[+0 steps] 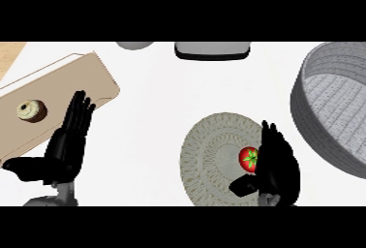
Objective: Pick the tomato from the placemat and place it in the basket
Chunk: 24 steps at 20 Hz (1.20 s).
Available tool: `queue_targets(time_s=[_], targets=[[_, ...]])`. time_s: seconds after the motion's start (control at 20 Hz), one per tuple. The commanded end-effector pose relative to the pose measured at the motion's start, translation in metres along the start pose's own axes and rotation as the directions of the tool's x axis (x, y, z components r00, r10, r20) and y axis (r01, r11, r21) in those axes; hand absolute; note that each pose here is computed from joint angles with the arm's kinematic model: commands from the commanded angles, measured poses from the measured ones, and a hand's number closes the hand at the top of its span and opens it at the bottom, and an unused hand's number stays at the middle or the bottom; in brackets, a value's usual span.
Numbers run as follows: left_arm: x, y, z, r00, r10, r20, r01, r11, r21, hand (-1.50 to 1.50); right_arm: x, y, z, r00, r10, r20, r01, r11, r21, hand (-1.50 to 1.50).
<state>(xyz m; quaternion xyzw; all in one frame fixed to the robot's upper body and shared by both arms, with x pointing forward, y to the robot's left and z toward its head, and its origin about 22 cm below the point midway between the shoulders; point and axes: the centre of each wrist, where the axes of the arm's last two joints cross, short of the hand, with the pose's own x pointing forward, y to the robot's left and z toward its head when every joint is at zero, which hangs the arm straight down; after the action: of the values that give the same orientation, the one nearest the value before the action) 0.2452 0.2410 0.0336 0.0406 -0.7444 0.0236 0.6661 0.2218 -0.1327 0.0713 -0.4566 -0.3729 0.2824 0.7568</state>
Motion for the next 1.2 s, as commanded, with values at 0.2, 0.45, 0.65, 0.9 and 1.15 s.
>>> queue_targets(time_s=[0.2,0.45,0.65,0.9,1.15], targets=[[0.002,-0.001,0.006,1.000,-0.017,-0.011,0.017,1.000,0.004,0.00,-0.007,-0.002,0.004,0.994,0.000,-0.112,0.004,0.999,0.039,-1.50],[0.001,-0.006,0.010,1.000,0.005,-0.007,-0.005,1.000,-0.004,0.00,-0.010,0.021,-0.018,0.994,-0.001,-0.109,0.004,1.000,0.027,-1.50],[0.009,-0.003,0.011,1.000,-0.007,0.002,0.007,1.000,0.001,0.00,0.003,0.029,-0.011,0.994,0.007,-0.113,-0.001,0.998,0.056,-1.50],[0.009,-0.012,0.008,1.000,-0.004,-0.002,0.004,1.000,0.003,0.00,-0.007,0.024,-0.025,0.993,-0.004,-0.121,0.010,0.999,0.052,-1.50],[0.002,-0.004,0.011,1.000,-0.001,-0.001,0.001,1.000,0.010,0.00,-0.024,0.040,-0.026,0.991,-0.003,-0.131,0.009,0.999,0.049,-1.50]])
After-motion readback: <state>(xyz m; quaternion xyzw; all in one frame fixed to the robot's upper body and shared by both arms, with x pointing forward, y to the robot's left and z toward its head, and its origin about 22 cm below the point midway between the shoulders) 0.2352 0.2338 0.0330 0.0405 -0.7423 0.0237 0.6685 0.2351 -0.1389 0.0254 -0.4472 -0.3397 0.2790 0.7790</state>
